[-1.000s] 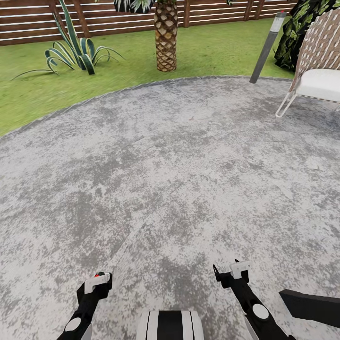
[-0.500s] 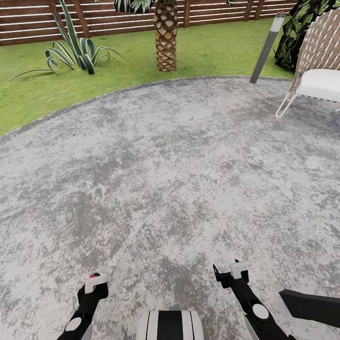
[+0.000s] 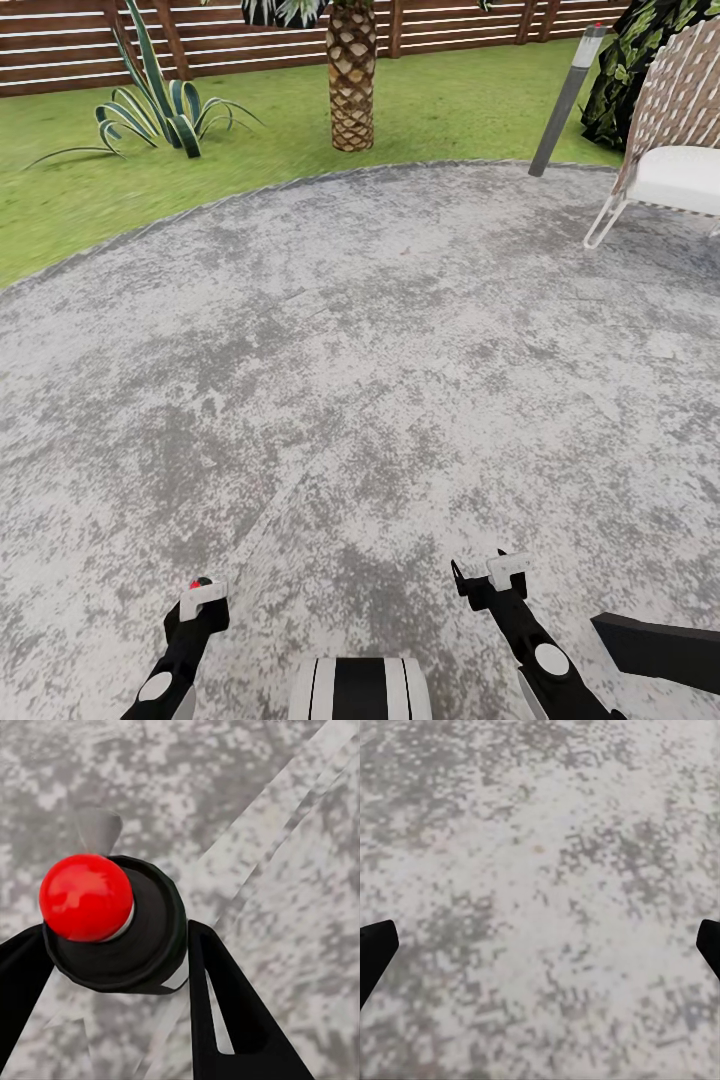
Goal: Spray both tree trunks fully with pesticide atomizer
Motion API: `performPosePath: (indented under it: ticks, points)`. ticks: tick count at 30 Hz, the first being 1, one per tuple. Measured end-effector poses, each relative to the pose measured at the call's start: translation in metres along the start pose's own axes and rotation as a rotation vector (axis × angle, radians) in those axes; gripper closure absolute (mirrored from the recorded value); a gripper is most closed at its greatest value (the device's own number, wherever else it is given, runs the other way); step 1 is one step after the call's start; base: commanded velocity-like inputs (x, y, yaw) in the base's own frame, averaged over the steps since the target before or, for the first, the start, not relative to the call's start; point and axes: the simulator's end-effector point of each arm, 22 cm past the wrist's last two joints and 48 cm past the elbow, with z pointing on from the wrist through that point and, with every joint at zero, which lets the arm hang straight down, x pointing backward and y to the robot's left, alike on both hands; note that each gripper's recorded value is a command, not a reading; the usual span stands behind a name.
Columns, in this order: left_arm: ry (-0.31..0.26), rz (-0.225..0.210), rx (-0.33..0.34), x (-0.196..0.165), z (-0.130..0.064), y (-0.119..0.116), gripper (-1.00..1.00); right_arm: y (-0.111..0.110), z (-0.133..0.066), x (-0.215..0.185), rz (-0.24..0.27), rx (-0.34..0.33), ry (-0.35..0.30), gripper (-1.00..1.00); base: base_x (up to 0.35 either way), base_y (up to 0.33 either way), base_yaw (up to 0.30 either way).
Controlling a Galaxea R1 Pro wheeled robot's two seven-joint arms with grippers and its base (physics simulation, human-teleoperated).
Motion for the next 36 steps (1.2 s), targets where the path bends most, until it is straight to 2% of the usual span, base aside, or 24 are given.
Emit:
performPosePath:
  ticks: [14,21,24,27,33,36]
  points:
    - [-0.001,0.0,0.003,-0.001,0.0,0.0,1.0,0.0,0.0,0.0,-0.001,0.0,0.0,-1.0,0.0,0.0,0.0]
    - [-0.028,-0.005,0.008,-0.016,-0.002,-0.001,1.0,-0.001,-0.004,-0.012,-0.002,0.004,-0.021,-1.0,0.0,0.0,0.0]
    - [-0.041,-0.005,0.008,-0.023,-0.004,0.0,1.0,-0.001,-0.006,-0.012,-0.008,0.003,-0.022,-1.0,0.0,0.0,0.0]
    - [-0.052,0.01,0.004,-0.028,-0.006,0.007,1.0,0.001,-0.011,-0.004,-0.042,-0.005,-0.057,-1.0,0.0,0.0,0.0]
    - [-0.04,0.024,0.0,-0.016,-0.019,0.015,1.0,0.004,-0.017,0.007,-0.056,-0.008,-0.059,-1.0,0.0,0.0,0.0]
    - [-0.027,0.027,-0.002,-0.006,-0.028,0.018,1.0,-0.005,-0.021,0.017,-0.055,0.024,-0.041,-1.0,0.0,0.0,0.0]
